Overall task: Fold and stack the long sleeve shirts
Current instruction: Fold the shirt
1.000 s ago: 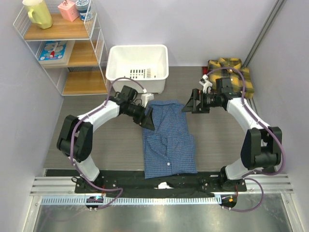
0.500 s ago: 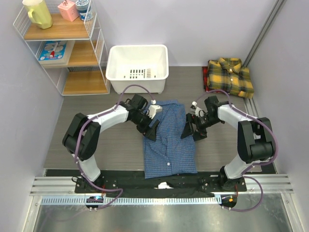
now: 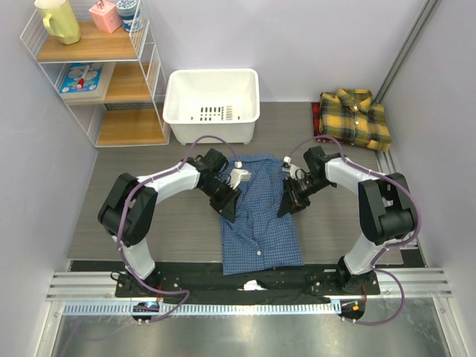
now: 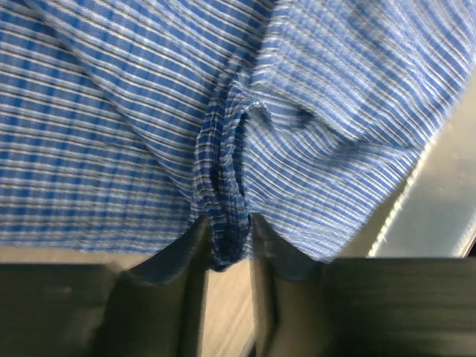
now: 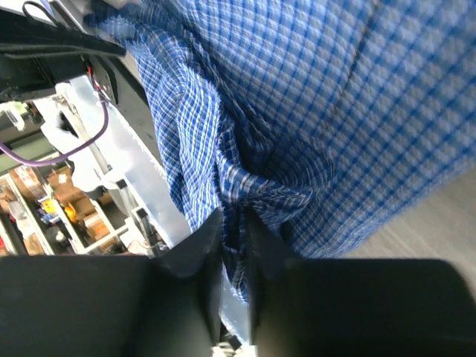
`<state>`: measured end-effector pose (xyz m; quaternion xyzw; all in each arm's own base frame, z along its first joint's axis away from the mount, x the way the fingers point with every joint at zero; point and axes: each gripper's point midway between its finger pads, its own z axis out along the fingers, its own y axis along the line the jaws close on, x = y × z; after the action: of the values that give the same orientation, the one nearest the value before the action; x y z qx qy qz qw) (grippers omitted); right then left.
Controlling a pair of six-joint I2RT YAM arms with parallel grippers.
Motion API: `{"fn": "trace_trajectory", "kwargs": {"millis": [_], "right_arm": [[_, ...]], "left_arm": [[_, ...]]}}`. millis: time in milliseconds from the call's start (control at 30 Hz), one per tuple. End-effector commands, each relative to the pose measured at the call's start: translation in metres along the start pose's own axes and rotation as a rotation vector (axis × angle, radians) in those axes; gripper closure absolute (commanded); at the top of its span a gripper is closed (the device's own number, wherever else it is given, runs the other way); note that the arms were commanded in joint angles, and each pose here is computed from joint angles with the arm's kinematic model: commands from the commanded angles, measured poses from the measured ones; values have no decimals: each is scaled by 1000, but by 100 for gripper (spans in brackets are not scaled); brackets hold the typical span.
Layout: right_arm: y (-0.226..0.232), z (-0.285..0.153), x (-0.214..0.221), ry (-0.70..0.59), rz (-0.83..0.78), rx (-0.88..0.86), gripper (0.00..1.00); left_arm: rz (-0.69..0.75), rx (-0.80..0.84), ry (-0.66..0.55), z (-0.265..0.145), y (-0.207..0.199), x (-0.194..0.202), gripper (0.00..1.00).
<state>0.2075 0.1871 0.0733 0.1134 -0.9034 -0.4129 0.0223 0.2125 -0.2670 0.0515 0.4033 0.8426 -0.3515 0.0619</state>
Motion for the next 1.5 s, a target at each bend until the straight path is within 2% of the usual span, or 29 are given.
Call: {"fn": "trace_trajectory", "kwargs": {"millis": [0, 33, 67, 133, 200, 267, 400, 633, 767, 800, 867, 900, 1033, 1100, 1233, 1333, 1467], "right_arm": [[16, 0, -26, -30, -153, -34, 87], [23, -4, -31, -42, -188, -52, 95], [27, -7, -31, -46, -216, -63, 98], [45, -18, -34, -88, -324, -106, 99], [56, -26, -34, -123, -464, -129, 99], [53, -24, -41, -154, -515, -112, 99], [20, -3, -44, -91, -455, -68, 99], [-27, 18, -38, -7, -322, 52, 98], [-46, 19, -38, 6, -270, 141, 97], [-51, 20, -38, 6, -257, 163, 95], [-55, 22, -37, 19, -227, 168, 91], [-56, 24, -37, 18, -208, 168, 87], [-57, 33, -39, -22, -138, 155, 83], [-60, 35, -37, -30, -109, 163, 83], [-65, 37, -40, -62, -99, 186, 82], [-68, 41, -48, -90, -65, 186, 82], [-71, 47, -70, -147, -51, 186, 81]], "left_arm": [[27, 93, -18, -25, -38, 1, 79], [35, 100, -23, -29, -43, 1, 83], [55, 109, -32, -33, -48, 0, 91], [77, 108, -63, -47, -60, -1, 99], [100, 87, -87, -56, -66, -1, 100], [84, 64, -66, -56, -62, 7, 100], [42, -6, -21, -40, -36, 17, 100], [-20, -89, 15, -2, 18, 3, 90], [-44, -122, 15, 0, 32, -1, 84], [-60, -122, 3, -3, 35, -2, 77], [-79, -117, -47, -14, 33, -10, 70], [-88, -113, -85, -21, 36, -17, 65], [-44, -76, -215, -40, 24, -49, 54], [-47, -54, -230, -36, 19, -59, 50], [-52, -58, -198, -16, 26, -67, 48], [-111, -124, -149, -1, 56, -54, 50], [-202, -171, -123, -6, 93, -44, 57]]}}
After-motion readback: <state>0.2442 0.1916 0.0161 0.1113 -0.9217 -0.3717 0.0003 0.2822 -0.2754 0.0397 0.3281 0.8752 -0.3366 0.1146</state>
